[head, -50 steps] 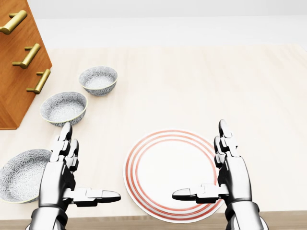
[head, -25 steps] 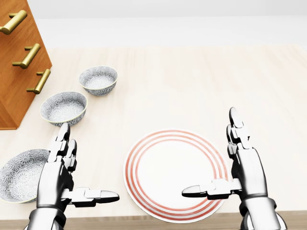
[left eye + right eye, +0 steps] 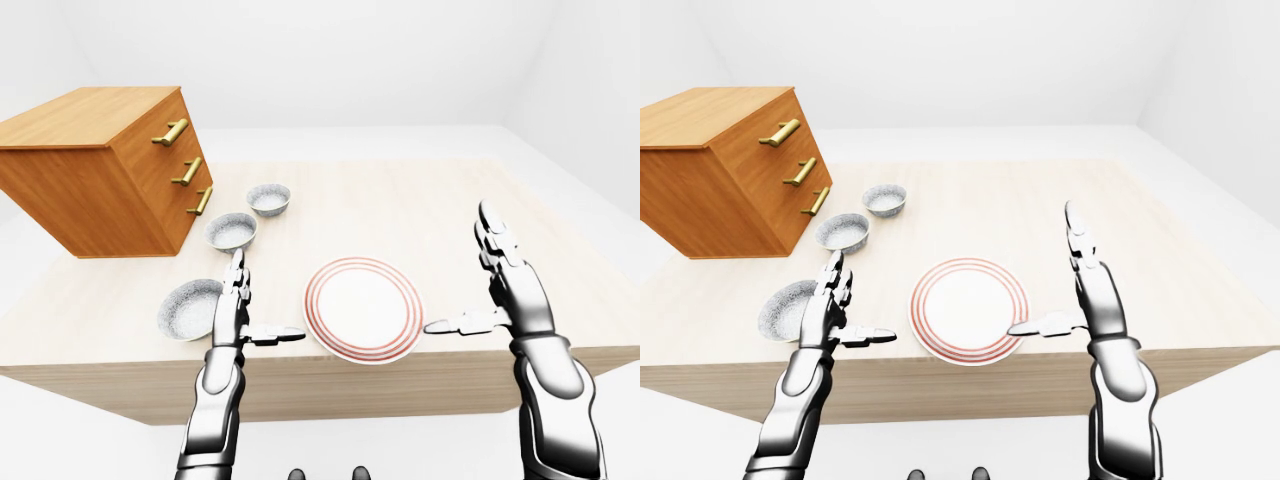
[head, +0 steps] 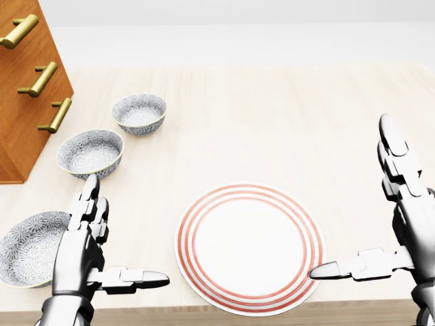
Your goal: Put the bowl in the middle on the plate.
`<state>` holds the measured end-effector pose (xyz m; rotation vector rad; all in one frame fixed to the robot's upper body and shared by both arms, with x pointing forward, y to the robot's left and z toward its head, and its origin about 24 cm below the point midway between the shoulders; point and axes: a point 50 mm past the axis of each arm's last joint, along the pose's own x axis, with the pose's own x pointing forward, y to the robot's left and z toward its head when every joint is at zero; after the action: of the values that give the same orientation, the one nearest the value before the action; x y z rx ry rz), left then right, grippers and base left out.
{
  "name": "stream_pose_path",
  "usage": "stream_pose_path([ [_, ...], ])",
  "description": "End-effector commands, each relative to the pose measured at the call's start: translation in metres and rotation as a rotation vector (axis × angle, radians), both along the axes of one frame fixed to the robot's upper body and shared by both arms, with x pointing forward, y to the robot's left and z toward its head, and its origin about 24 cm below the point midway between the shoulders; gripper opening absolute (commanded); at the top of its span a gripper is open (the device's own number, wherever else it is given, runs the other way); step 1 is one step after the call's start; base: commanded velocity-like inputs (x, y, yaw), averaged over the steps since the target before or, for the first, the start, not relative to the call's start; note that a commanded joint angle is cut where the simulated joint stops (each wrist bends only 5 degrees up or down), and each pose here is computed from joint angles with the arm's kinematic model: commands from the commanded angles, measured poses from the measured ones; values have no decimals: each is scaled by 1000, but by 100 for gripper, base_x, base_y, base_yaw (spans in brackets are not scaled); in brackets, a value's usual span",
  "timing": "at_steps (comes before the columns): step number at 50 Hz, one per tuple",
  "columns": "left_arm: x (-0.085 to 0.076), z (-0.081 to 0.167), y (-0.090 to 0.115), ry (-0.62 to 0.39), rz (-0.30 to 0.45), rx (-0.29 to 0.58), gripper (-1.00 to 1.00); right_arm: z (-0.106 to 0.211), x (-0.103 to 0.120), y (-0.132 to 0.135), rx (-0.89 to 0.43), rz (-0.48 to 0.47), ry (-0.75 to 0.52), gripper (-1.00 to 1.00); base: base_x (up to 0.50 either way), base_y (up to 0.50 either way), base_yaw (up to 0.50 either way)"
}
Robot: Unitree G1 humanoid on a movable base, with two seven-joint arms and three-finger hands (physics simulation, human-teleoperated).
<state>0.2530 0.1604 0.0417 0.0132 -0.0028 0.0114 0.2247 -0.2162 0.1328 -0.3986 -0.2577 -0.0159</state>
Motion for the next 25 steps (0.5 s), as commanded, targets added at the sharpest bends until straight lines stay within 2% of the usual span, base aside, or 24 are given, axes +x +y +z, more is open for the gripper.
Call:
stream_pose_path([
  [1,-1,0,0,-2,0,2,100,20,-14,-9,-108,1,-42,100,0,0,0],
  [2,-1,0,0,-2,0,2,100,20,-14,-9,-109,1,-42,100,0,0,0],
  [3,-2,0,-1,-1,-1,7,100,23,-24,-16,-100,-23,-54,100,0,0,0],
  [9,-2,1,-1,0,3,5,100,29,-29,-22,-127,-44,-71,100,0,0,0],
  [10,-2,1,0,0,4,5,100,29,-34,-36,-137,-73,-52,100,0,0,0],
  [12,-1,0,0,0,4,6,100,25,-35,-40,-166,-82,-8,100,0,0,0],
  [14,0,-1,1,1,6,6,100,28,-39,-48,-172,-102,-15,100,0,0,0],
  [25,3,-7,3,2,13,7,100,26,-48,-66,-187,-150,28,100,0,0,0],
])
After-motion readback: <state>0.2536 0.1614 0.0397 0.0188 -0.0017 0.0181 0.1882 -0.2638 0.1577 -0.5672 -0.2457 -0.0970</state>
